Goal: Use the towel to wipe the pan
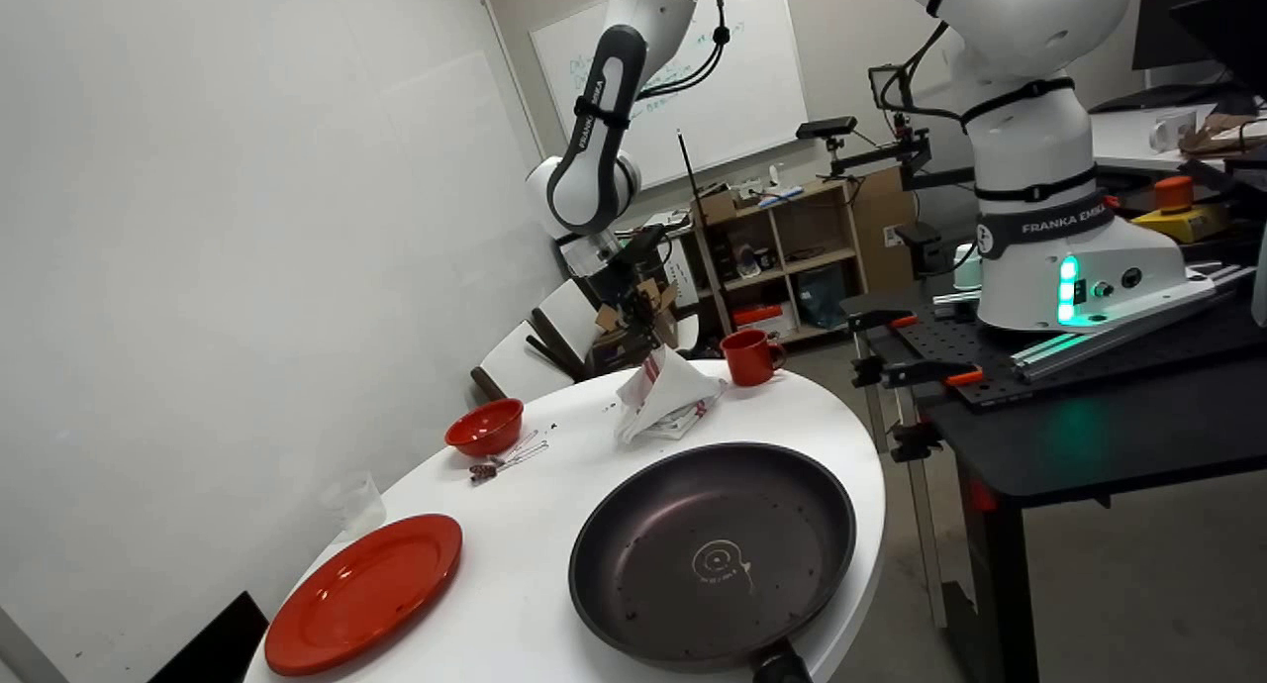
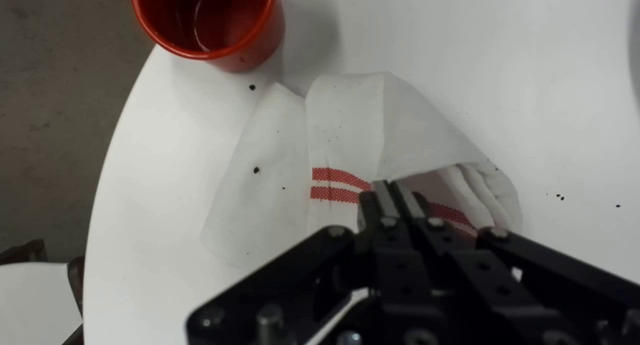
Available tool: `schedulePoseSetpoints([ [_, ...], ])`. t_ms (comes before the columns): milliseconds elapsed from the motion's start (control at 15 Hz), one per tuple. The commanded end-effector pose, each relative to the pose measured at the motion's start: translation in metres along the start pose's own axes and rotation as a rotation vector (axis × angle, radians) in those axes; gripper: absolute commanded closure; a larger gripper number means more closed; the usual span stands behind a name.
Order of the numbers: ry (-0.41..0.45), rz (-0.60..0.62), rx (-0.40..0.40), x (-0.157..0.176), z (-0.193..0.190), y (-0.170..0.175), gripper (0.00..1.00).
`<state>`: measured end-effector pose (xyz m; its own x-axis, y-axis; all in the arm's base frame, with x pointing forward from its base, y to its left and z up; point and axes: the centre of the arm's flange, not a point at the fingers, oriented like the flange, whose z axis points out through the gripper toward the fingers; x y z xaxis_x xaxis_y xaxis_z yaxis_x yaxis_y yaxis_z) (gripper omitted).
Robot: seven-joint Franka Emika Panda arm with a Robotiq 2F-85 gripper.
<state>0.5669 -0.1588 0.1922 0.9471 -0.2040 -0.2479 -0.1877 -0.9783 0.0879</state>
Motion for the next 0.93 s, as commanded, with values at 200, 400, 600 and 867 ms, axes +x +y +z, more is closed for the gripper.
schedulePoseSetpoints([
  [200,0.0,-0.016,-0.014,-0.004,-0.007,-0.002,0.98],
  [400,-0.003,-0.018,-0.014,-0.003,-0.006,-0.002,0.98],
  [600,-0.018,-0.028,-0.014,0.002,0.0,-0.007,0.98],
  [867,-0.036,-0.044,-0.009,0.005,0.008,-0.013,0.58],
])
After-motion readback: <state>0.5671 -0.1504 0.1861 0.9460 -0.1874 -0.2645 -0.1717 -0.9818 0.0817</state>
